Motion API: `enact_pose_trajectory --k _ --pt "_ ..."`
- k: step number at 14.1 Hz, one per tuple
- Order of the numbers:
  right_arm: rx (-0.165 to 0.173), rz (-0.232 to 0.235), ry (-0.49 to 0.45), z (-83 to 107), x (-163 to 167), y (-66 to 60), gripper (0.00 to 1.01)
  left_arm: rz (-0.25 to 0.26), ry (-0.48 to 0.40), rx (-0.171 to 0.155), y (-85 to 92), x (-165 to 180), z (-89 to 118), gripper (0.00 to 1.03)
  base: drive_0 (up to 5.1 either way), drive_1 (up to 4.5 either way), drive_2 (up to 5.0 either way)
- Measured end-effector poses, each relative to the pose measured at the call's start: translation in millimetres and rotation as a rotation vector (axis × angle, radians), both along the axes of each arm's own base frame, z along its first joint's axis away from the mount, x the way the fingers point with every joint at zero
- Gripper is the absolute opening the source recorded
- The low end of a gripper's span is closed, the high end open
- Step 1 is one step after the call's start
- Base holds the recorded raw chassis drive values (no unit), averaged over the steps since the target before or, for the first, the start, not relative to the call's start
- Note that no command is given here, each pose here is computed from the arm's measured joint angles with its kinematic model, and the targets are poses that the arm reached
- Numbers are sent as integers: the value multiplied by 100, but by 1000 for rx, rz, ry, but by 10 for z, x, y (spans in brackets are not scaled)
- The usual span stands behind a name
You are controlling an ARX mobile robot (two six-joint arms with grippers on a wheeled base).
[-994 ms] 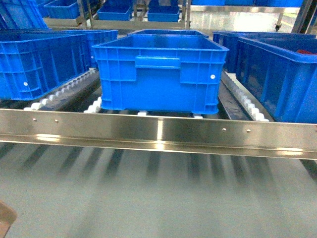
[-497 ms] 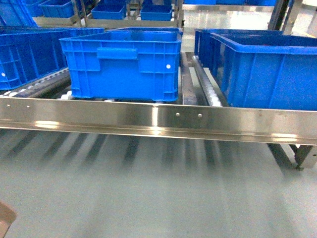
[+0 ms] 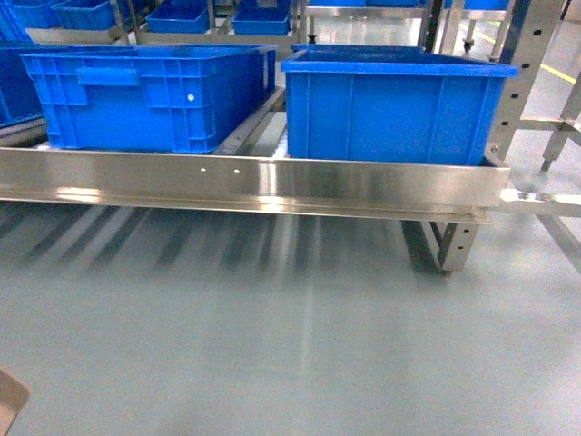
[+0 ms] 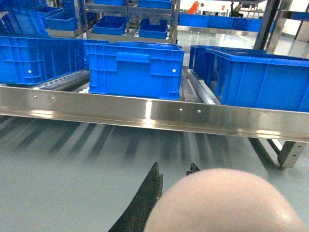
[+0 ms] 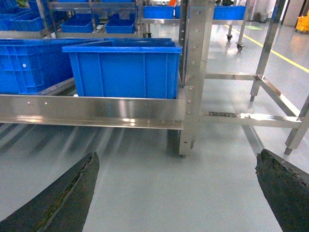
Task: Place part in tray to right shelf
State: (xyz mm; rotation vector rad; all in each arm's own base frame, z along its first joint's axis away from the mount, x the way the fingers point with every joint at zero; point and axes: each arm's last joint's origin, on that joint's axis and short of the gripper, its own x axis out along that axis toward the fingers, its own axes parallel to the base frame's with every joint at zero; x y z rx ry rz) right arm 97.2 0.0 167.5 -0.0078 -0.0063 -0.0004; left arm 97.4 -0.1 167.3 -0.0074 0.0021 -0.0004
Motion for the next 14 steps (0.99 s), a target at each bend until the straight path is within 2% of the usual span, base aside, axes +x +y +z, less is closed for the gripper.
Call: enact_pose_trajectory --k 14 --pt "0 0 1 -1 0 0 98 0 0 4 0 0 0 12 447 -416 -19"
